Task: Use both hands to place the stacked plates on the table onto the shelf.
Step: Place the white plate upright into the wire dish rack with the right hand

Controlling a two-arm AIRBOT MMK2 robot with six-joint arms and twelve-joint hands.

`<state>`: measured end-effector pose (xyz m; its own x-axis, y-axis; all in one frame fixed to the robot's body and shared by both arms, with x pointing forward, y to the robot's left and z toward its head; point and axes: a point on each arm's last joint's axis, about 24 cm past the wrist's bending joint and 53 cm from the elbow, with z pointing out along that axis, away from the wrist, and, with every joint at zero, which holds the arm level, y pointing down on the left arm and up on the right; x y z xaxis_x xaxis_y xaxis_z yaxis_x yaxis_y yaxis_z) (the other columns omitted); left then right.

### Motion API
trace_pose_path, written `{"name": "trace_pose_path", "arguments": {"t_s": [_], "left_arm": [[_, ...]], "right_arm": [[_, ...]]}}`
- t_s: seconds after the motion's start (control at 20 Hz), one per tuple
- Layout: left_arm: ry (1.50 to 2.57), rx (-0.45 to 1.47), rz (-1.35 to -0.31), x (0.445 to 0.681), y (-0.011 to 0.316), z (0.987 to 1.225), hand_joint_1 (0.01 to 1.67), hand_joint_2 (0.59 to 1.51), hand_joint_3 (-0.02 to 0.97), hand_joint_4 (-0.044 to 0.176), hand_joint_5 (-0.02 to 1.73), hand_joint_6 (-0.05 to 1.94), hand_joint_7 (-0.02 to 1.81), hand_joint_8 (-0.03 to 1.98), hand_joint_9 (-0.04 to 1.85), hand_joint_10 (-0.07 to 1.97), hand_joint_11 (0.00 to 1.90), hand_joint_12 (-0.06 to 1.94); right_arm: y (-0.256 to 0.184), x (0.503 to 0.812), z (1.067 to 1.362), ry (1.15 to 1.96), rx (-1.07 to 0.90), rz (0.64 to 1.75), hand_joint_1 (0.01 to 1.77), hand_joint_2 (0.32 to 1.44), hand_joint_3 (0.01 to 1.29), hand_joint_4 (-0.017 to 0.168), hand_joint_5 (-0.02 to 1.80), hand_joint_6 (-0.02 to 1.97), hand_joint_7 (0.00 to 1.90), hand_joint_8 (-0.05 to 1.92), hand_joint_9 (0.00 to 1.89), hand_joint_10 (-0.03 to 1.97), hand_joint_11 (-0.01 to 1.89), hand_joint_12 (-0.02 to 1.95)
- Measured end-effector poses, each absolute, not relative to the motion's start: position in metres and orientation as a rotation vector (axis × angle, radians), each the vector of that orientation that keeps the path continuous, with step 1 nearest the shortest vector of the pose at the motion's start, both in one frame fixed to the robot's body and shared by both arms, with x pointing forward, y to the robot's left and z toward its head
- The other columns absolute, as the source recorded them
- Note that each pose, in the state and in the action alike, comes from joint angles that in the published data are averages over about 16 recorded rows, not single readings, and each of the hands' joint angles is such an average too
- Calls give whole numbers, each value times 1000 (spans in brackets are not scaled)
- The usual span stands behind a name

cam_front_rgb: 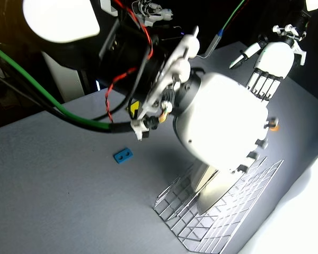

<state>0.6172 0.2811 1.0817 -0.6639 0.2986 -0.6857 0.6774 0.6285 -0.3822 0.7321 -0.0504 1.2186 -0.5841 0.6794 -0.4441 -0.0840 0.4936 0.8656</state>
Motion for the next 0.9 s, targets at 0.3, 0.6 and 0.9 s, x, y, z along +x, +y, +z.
{"name": "trace_pose_path", "arguments": {"t_s": [0.3,0.6,0.9], "left_arm": [[2271,760,-860,617,281,1082,19,1143,19,3,19,10,19,1,22,9,20,7],[2267,760,-861,618,280,1083,19,1145,20,3,20,10,18,1,21,9,23,7],[2262,760,-863,619,279,1084,19,1147,20,3,22,10,17,1,21,9,27,7]], "right_arm": [[-48,741,1202,1935,509,1143,1371,1024,17,-8,802,998,969,981,991,1066,844,1115],[-46,744,1189,1954,502,1130,1369,1024,17,-8,801,998,968,985,983,1066,828,1125],[-46,744,1181,1965,483,1123,1327,1034,16,-6,802,1013,960,905,964,822,762,1159]]}}
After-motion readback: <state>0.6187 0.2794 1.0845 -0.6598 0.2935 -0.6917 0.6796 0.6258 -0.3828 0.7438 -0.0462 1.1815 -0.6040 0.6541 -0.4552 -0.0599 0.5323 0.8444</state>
